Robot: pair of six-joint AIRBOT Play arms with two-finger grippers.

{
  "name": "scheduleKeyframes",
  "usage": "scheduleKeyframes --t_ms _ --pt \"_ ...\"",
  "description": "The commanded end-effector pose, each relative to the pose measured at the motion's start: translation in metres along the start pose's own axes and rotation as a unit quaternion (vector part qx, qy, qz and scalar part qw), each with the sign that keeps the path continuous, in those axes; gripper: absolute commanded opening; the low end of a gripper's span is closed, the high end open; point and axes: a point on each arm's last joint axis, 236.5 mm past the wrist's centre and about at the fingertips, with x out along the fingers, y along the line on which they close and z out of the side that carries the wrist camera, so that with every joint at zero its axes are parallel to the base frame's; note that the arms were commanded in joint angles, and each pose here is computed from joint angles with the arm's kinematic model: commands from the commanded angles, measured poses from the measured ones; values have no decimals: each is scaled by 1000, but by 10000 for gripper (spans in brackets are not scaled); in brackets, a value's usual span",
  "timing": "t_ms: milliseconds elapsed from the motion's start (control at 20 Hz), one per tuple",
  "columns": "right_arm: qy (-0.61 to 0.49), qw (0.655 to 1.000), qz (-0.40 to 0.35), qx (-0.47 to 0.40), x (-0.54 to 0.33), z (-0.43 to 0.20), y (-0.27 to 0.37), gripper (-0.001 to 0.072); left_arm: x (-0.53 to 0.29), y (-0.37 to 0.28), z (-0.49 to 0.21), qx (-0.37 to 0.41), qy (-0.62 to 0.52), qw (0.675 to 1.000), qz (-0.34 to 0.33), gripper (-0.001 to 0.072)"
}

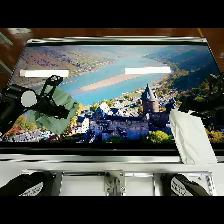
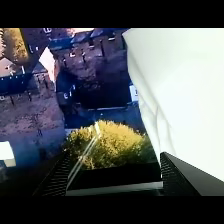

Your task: Fold the shirts.

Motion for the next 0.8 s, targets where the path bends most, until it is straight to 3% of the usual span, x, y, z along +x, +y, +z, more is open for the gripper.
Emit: scheduleKeyframes --t_ms 0,50,100,150,200,300,450,750 --pt "-22 1000 0 0 0 11 0 689 0 -10 4 -7 -7 1000 -21 203" --pt "-30 1000 -1 0 -1 15 0 689 0 -14 4 -10 -7 999 -30 212" --pt "-35 999 -1 0 -1 17 0 689 2 -10 2 -9 -2 1000 -22 273" --pt "-36 999 -1 0 -1 17 0 689 7 9 -3 -40 13 999 12 520" --pt "-36 999 -1 0 -1 17 -1 689 13 36 -9 -86 29 994 56 720" --pt "-36 999 -1 1 -1 17 0 689 24 88 -21 -130 54 984 108 720" --pt "-39 999 -1 1 -1 19 0 689 48 126 -20 -256 37 962 86 720" --pt "-44 999 1 1 -1 21 0 689 125 151 -22 -306 58 947 82 720"
